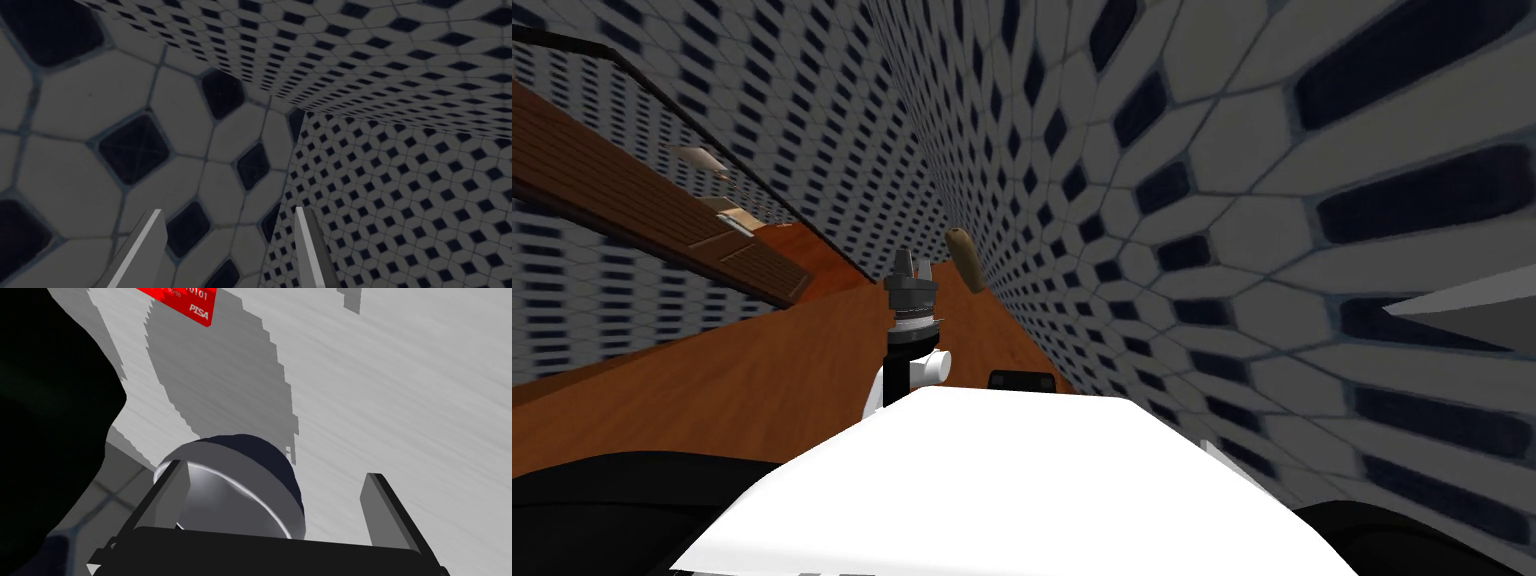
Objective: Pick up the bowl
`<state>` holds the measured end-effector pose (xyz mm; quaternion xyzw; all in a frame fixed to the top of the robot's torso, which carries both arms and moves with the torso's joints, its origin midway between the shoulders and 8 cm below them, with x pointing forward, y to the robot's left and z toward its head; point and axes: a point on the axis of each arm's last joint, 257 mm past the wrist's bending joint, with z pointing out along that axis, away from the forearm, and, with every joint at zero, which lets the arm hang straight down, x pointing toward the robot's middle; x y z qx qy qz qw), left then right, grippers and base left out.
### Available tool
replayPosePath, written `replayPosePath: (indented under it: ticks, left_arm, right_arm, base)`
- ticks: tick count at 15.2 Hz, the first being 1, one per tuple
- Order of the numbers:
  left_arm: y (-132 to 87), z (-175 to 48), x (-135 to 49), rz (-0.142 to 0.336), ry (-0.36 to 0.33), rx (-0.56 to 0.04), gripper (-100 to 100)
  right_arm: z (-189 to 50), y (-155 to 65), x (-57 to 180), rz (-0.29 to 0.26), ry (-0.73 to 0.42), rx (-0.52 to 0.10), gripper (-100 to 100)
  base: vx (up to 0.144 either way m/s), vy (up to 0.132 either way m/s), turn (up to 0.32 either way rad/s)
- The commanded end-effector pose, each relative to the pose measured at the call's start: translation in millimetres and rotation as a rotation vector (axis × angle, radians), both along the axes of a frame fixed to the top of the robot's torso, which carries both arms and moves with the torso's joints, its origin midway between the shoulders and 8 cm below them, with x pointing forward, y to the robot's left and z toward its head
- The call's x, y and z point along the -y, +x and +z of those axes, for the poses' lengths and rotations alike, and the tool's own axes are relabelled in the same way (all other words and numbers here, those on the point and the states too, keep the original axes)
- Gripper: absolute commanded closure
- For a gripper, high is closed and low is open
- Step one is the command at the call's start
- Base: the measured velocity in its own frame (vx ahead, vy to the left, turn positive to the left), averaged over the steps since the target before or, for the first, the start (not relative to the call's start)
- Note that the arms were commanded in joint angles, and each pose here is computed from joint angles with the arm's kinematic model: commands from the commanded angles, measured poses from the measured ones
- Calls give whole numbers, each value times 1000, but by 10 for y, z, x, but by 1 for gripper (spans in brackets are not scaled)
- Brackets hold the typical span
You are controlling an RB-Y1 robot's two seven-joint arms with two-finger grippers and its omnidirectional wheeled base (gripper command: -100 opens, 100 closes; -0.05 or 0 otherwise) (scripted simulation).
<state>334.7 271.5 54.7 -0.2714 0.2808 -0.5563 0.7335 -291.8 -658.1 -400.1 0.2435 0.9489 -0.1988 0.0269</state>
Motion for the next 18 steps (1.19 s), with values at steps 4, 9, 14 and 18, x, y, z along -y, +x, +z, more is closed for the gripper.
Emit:
replayPosePath:
  ticks: [4,9,14,18]
  left_arm:
    - [0,0,0,0,0,0,0]
    - [0,0,0,0,0,0,0]
    - [0,-1,-1,0,0,0,0]
    - [0,-1,-1,0,0,0,0]
  right_arm:
    - [-13,-410,-146,-61,28,-72,-100]
    - [-138,-702,-399,-127,79,-116,-100]
    - [-264,-730,-537,-111,119,-131,-100]
    - [-342,-727,-596,-113,138,-127,-100]
  base:
    - [-14,0,355]
    - [-21,0,375]
    - [-15,1,118]
    - [-4,2,17]
